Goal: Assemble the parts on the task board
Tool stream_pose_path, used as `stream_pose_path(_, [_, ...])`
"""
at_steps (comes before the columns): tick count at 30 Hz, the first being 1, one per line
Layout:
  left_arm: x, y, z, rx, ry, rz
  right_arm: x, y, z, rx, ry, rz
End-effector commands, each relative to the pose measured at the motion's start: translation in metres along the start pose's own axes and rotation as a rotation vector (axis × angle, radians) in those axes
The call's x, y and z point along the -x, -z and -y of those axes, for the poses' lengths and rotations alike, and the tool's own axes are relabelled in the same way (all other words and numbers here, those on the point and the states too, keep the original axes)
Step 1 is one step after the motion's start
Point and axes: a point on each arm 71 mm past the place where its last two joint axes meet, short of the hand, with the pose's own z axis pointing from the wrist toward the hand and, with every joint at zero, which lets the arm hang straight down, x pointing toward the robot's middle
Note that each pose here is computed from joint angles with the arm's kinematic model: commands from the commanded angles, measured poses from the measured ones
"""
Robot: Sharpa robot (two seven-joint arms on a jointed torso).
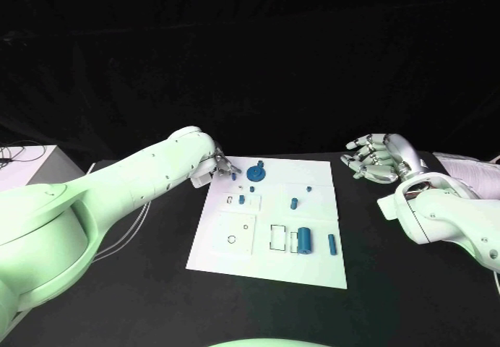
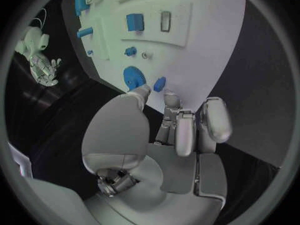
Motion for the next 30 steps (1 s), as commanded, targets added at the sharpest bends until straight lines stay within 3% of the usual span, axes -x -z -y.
stream_pose_path(1, [-0.0031, -0.0002, 0.0029, -0.009, -0.006, -0.023, -0.0005, -0.0002, -0.0022, 0.021, 0.006, -0.002])
stream_pose_path(17, [-0.0075, -0.0014, 0.0036, -0.019, 0.007, -0.029, -0.0009, -0.0014, -0.0030, 0.040, 0.031, -0.004])
stream_pose_path(30, [-0.0091, 0.0047, 0.0047, -0.057, 0.091, -0.071, -0.0016, -0.0023, -0.0024, 0.036, 0.030, -0.007])
